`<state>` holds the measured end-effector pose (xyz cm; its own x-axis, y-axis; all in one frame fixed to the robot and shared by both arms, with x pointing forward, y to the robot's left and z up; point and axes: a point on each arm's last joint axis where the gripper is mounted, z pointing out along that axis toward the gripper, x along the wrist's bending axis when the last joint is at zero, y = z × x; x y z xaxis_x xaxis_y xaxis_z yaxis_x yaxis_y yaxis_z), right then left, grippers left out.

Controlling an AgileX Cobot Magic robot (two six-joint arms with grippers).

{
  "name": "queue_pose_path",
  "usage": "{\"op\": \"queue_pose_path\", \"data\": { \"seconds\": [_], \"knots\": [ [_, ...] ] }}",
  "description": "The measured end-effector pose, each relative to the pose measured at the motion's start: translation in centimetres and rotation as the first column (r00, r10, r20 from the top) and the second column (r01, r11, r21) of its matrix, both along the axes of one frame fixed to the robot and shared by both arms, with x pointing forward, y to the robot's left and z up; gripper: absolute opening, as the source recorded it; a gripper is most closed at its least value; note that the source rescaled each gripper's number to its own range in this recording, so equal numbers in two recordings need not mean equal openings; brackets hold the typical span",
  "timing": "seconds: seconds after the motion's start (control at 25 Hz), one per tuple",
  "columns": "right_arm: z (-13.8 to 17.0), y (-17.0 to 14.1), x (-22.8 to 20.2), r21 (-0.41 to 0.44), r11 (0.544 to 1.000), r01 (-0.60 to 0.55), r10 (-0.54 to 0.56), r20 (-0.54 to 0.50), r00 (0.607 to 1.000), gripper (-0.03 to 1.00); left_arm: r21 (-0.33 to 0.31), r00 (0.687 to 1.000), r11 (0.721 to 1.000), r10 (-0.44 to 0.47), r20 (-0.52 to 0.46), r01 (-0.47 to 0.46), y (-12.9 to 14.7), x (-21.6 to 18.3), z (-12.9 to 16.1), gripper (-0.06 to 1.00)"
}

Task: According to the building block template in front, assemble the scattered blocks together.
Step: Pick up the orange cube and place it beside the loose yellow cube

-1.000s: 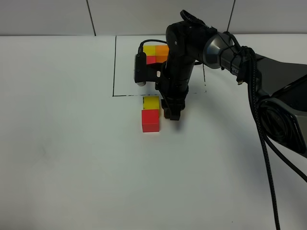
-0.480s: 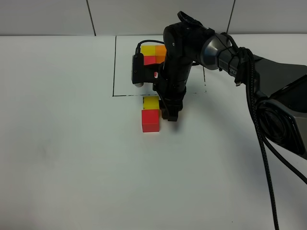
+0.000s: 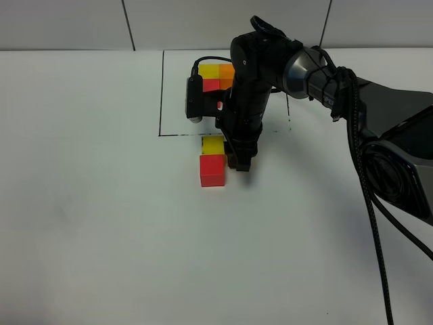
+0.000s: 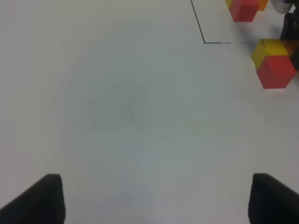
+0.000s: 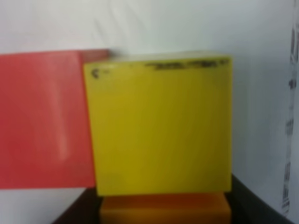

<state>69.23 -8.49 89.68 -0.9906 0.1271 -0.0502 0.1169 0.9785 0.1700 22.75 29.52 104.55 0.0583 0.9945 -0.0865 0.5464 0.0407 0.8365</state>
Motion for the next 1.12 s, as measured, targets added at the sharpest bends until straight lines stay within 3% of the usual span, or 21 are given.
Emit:
{"op": "queue_pose_path", "data": {
  "seconds": [1.12],
  "knots": [
    [-0.02,0.22,-0.04,0.025,1.0,-0.001,0.001,-0.005,1.0,0.01,0.0,1.0,1.0,0.0,0.0,0.0,0.0,0.0,0.0,0.73]
  ]
}}
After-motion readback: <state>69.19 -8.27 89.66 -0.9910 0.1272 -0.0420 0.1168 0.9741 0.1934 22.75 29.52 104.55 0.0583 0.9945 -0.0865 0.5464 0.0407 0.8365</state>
